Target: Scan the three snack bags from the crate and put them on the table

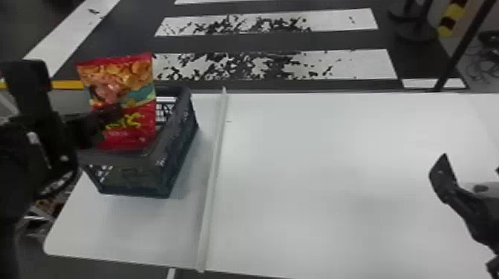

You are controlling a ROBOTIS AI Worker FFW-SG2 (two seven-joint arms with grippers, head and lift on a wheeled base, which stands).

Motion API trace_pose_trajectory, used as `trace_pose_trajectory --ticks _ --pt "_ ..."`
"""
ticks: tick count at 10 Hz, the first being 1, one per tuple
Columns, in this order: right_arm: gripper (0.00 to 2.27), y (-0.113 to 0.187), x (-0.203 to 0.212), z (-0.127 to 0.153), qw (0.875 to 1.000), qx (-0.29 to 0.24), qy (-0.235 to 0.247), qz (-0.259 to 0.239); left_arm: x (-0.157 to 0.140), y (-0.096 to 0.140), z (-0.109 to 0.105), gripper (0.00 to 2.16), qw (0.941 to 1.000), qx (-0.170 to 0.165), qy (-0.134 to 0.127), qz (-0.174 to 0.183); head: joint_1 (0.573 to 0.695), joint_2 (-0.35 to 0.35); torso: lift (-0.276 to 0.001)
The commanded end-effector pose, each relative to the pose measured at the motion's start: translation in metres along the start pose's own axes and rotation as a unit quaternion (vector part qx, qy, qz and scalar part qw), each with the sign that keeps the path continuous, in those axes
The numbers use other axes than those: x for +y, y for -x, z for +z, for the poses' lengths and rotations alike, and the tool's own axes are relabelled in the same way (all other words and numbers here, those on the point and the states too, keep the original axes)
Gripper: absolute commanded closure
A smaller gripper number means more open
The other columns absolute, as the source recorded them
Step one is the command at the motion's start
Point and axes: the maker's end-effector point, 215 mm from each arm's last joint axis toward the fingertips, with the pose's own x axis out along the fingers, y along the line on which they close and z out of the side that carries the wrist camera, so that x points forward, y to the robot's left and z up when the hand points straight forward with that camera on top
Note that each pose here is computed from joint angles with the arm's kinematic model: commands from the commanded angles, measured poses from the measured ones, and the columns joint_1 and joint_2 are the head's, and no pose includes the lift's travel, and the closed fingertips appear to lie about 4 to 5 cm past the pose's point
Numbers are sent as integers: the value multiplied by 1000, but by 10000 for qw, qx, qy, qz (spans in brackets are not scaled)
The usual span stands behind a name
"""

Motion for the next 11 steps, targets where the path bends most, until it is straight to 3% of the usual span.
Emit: trace_pose_trajectory --ticks 1,3,6,8,9,10,11 --pt "16 1 3 1 10000 -3 -18 15 -4 15 9 1885 9997 -187 -125 19 695 132 -94" --pt "16 3 5 -2 10000 18 -52 26 -1 27 11 1885 9990 -396 -193 107 695 134 -94" --pt "16 6 7 -4 10000 17 -62 33 13 27 10 1889 9954 -806 -433 291 695 148 -94" --pt "16 6 9 -4 10000 4 -64 19 6 18 23 1889 9883 -1449 -467 65 695 159 -94" --pt "16 5 9 -2 10000 -14 -64 13 -6 24 42 1889 9765 -2079 -557 -146 695 155 -94" --pt "16 4 9 -4 10000 5 -49 12 -15 23 43 1889 9735 -2195 -592 -257 695 148 -94" --pt "16 2 8 -2 10000 -4 -35 -2 -19 21 44 1889 9743 -2164 -560 -287 695 135 -94"
